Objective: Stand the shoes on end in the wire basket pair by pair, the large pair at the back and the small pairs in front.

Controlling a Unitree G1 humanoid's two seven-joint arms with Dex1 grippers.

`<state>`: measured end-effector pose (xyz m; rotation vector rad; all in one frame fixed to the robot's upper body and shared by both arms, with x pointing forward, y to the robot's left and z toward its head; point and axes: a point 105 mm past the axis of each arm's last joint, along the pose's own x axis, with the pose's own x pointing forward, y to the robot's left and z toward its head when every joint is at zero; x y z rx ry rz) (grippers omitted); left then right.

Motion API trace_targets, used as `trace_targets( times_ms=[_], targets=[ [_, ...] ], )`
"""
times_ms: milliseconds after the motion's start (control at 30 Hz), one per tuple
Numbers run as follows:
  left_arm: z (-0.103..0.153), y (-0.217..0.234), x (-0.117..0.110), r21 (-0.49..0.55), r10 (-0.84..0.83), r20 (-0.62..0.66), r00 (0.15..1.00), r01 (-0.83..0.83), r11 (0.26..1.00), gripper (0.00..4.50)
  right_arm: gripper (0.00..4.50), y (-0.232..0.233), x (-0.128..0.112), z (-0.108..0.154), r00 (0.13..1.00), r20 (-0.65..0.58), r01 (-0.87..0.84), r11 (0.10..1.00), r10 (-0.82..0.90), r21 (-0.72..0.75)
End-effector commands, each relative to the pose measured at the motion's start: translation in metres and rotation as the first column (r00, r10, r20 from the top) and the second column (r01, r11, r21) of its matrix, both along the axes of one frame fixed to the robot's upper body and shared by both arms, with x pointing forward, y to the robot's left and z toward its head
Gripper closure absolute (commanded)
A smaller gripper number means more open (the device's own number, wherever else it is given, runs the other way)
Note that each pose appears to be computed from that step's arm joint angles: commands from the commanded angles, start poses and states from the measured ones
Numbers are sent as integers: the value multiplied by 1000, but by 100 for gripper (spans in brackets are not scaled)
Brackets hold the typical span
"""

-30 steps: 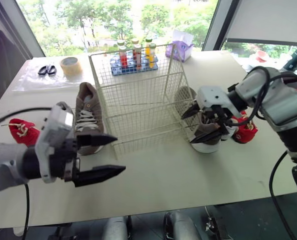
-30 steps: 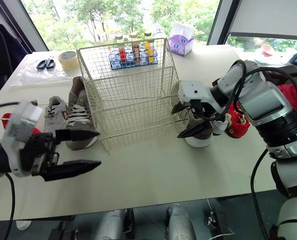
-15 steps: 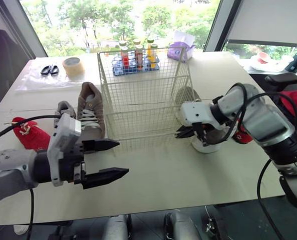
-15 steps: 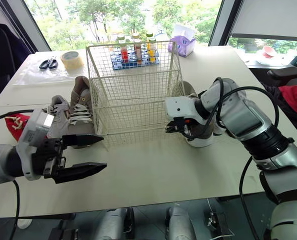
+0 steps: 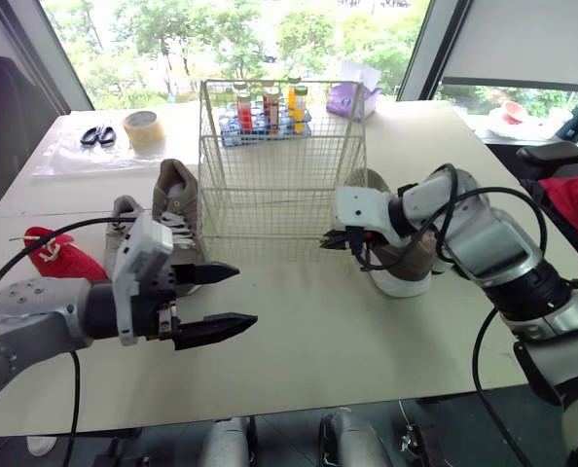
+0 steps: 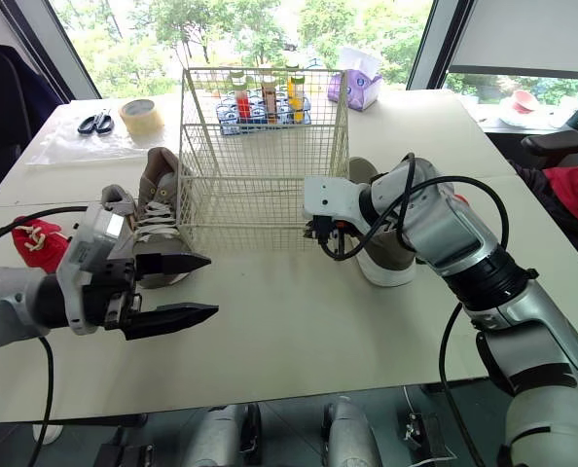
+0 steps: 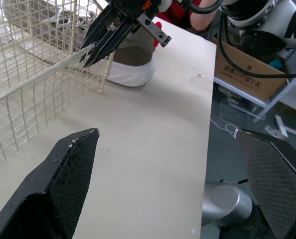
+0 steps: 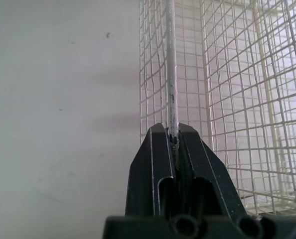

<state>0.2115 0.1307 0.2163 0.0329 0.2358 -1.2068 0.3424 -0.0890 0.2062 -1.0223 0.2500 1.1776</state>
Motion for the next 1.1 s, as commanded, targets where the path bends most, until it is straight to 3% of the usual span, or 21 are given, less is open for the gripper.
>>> trace_targets(
  times_ms=[33, 367, 833, 933, 1100],
  targets=[
    [3, -1, 1, -4, -10, 28, 1000, 10, 1000, 0, 442, -2, 2, 9, 993, 108, -46, 999, 48, -21],
    [-3, -2, 4, 2, -9, 24, 1000, 9, 1000, 0, 442, -3, 3, 3, 974, 179, -128, 989, 139, -69],
    [-9, -5, 7, 7, -20, 26, 999, 20, 1000, 0, 442, -3, 9, 11, 974, 180, -131, 989, 140, -64],
    [-10, -6, 8, 1, -28, 28, 999, 28, 1000, 0, 338, -2, 7, 15, 972, 178, -145, 988, 153, -57],
    [-10, -8, 10, -22, -31, 29, 999, 31, 999, 0, 95, 1, -1, 37, 977, 176, -124, 992, 118, 21]
  ],
)
